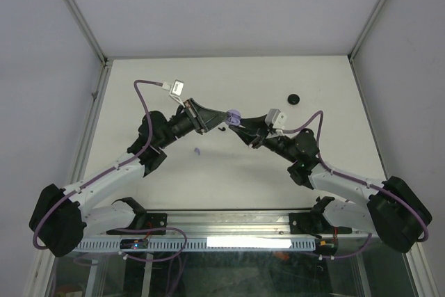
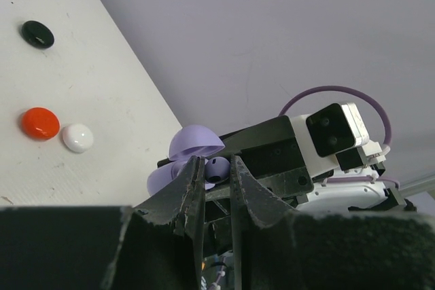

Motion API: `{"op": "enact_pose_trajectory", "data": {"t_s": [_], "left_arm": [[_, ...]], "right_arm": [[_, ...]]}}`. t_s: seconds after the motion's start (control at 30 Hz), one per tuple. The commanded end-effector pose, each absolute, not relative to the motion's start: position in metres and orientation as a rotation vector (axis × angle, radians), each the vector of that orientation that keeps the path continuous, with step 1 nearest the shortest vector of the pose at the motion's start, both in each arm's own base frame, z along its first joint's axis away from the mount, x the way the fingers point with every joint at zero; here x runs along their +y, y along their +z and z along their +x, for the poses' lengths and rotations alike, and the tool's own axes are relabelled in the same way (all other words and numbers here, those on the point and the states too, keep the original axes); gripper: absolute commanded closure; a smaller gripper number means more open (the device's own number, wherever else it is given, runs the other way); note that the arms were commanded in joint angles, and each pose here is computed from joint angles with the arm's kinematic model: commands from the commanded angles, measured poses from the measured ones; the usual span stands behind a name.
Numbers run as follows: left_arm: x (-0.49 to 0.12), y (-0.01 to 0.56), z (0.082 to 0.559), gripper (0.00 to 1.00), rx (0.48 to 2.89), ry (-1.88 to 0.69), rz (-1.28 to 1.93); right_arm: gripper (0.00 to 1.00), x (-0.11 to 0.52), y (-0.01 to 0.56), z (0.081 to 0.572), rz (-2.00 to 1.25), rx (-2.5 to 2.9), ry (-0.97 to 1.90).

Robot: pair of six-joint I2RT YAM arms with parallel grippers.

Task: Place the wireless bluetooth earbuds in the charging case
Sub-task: Place the earbud in the charging case, then pick up the earbud from the center of the board.

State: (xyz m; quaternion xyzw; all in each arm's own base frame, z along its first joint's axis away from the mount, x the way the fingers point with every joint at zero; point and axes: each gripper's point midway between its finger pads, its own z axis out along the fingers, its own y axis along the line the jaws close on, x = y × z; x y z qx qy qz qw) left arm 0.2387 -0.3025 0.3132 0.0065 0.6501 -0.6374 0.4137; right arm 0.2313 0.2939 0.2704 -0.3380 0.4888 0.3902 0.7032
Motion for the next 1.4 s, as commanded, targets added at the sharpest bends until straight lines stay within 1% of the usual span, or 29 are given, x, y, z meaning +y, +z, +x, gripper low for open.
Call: {"op": "enact_pose_trajectory", "data": {"t_s": [0.0, 0.1, 0.23, 0.57, 0.73, 0.83, 0.97, 1.1, 1.37], "left_arm": [[-0.300, 0.323, 0.239, 0.94, 1.591, -1.567, 0.038], [-0.302, 0.321, 0.239, 0.92, 1.605, -1.565, 0.042], [-0.301, 0.317, 0.240, 0.86, 1.629, -1.539, 0.042], [-0.290, 0.319, 0.243, 0.57, 1.657, -1.440, 0.021], [-0.291, 0.323, 0.243, 0.55, 1.661, -1.427, 0.044], [-0.290, 0.325, 0.243, 0.51, 1.670, -1.400, 0.065], [-0.277, 0.324, 0.244, 0.45, 1.694, -1.294, 0.067], [-0.265, 0.298, 0.249, 0.40, 1.819, -1.147, 0.055], [-0.230, 0.197, 0.251, 0.39, 2.205, -0.789, -0.069]], "right_arm": [[1.00, 0.289, 0.307, 0.223, -0.722, 0.961, 0.867], [1.00, 0.289, 0.308, 0.222, -0.722, 0.956, 0.867], [1.00, 0.287, 0.309, 0.223, -0.711, 0.957, 0.863], [1.00, 0.285, 0.310, 0.219, -0.711, 0.939, 0.865], [1.00, 0.284, 0.310, 0.216, -0.719, 0.933, 0.870], [1.00, 0.282, 0.309, 0.215, -0.718, 0.938, 0.865], [1.00, 0.279, 0.299, 0.220, -0.713, 0.985, 0.832], [1.00, 0.273, 0.285, 0.223, -0.709, 1.042, 0.806], [1.00, 0.257, 0.260, 0.225, -0.710, 1.128, 0.715]]}}
